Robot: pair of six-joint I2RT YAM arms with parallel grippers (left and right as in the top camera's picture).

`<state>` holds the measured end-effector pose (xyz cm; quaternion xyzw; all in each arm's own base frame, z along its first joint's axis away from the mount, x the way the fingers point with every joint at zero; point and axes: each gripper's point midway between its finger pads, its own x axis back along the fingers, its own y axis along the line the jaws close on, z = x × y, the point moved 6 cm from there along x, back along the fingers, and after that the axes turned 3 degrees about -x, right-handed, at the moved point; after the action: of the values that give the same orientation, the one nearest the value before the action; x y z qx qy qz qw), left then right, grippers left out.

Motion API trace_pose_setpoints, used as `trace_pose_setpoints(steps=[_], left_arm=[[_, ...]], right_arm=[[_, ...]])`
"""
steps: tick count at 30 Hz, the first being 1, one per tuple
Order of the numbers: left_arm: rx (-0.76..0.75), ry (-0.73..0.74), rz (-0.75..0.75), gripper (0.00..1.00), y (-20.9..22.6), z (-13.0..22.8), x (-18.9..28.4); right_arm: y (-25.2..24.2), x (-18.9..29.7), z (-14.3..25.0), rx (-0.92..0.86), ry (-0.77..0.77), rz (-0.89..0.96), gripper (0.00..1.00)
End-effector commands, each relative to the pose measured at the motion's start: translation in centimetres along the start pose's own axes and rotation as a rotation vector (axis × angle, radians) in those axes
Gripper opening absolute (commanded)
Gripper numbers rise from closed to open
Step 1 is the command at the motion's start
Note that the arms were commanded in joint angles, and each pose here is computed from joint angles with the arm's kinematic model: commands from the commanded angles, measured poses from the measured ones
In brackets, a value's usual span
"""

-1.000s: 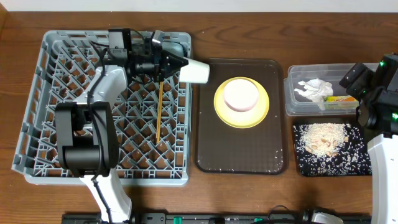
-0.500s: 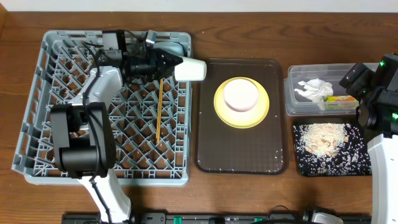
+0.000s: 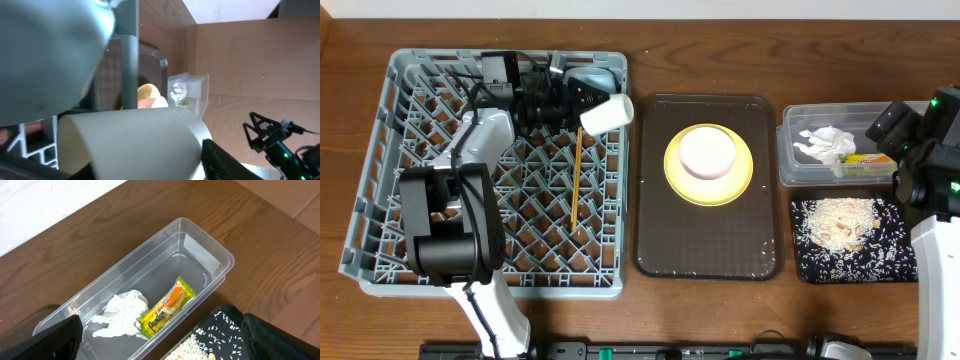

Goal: Sort waste into correct bins and load items into the dishwasher rack

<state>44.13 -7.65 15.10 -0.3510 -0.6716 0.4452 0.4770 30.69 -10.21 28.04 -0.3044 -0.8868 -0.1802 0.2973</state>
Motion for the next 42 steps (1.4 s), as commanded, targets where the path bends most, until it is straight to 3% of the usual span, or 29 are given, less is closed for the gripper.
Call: trace_pose_setpoints(steps=[1,15,24,32,38,42], left_arm=[[0.009,-0.015,-0.043,0.53,1.5,0.1,0.1],[0.015,-0.09,-0.091,0.6,1.4,-0.9,2.7],[-0.016,-0.165,-0.367,0.66,0.9,0.2,6.0],[-0.06,-0.299,-0.614,0.66,-2.3,1.2,9.9],[-0.131,-0.335,-0.625,0.51,-6.2,2.7,10.7],[-0.21,-0.335,-0.645,0.25,-8.6,3.9,9.4]], right_arm=[[-0.1,0.3,-0.4,-0.003,-0.013,0.001,0.99],[-0.1,0.3,-0.4,-0.003,-0.013,0.001,0.99],[-0.1,0.3,-0.4,-0.003,-0.013,0.001,0.99],[-0.1,0.3,-0.4,-0.003,-0.013,0.001,0.99],[-0.1,0.3,-0.4,-0.003,-0.013,0.001,0.99],[-0.1,0.3,-0.4,-0.003,-0.013,0.001,0.99]])
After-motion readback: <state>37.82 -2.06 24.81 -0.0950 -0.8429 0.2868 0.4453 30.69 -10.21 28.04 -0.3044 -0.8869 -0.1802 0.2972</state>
